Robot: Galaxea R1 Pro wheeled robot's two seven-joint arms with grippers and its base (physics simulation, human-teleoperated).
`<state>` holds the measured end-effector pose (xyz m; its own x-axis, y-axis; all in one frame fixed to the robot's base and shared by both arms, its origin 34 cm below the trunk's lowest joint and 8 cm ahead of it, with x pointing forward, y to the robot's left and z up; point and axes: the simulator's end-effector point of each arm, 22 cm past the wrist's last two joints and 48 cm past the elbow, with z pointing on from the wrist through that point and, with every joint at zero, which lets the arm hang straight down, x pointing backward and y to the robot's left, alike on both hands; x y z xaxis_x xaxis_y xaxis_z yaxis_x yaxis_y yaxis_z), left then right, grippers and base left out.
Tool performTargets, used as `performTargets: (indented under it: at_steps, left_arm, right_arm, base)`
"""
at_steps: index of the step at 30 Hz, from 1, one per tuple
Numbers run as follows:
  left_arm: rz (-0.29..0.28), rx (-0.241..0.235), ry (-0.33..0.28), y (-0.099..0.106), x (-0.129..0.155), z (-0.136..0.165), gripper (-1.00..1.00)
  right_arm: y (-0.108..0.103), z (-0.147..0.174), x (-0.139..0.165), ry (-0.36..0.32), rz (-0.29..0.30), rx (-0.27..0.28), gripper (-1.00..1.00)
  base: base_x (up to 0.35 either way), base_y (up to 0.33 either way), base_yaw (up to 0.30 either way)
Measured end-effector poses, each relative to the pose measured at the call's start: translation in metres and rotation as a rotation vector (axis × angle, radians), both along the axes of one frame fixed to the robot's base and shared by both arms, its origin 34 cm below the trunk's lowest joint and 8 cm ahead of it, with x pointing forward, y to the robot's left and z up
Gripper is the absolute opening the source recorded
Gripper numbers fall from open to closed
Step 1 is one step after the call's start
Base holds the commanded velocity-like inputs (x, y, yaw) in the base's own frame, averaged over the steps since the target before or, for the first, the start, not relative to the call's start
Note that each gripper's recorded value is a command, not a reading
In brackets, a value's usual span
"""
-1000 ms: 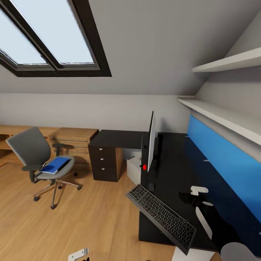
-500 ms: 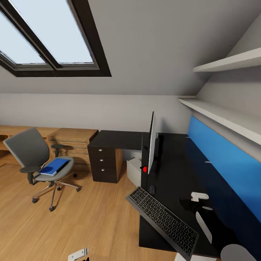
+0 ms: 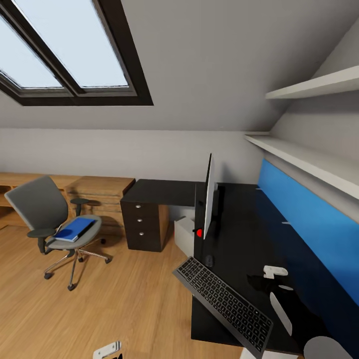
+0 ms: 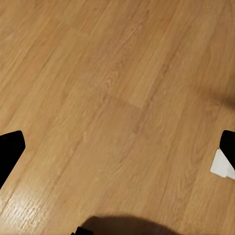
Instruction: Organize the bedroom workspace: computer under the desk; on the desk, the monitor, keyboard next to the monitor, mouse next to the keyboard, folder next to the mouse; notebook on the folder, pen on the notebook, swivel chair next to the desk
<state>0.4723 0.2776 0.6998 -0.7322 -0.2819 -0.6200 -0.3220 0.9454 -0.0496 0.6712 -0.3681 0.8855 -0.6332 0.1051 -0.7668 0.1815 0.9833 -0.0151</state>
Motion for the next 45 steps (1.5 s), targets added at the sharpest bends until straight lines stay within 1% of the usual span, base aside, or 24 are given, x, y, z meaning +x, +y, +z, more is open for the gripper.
performTargets:
  at_steps: [16,22,45]
  left_arm:
    - [-0.001,0.001,0.001,0.002,0.000,0.000,1.00]
    - [0.000,0.003,0.000,0.002,0.000,0.000,1.00]
    - [0.000,0.000,-0.001,0.000,0.009,-0.017,1.00]
  right_arm:
    - [0.002,-0.001,-0.001,0.005,0.003,0.001,1.00]
    - [0.002,-0.001,-0.001,0.006,0.003,0.001,1.00]
    - [0.002,-0.020,0.007,0.018,0.002,0.002,1.00]
  base:
    - [0.213,0.000,0.000]
    - [0.047,0.000,0.000]
    - [0.003,0.000,0.000]
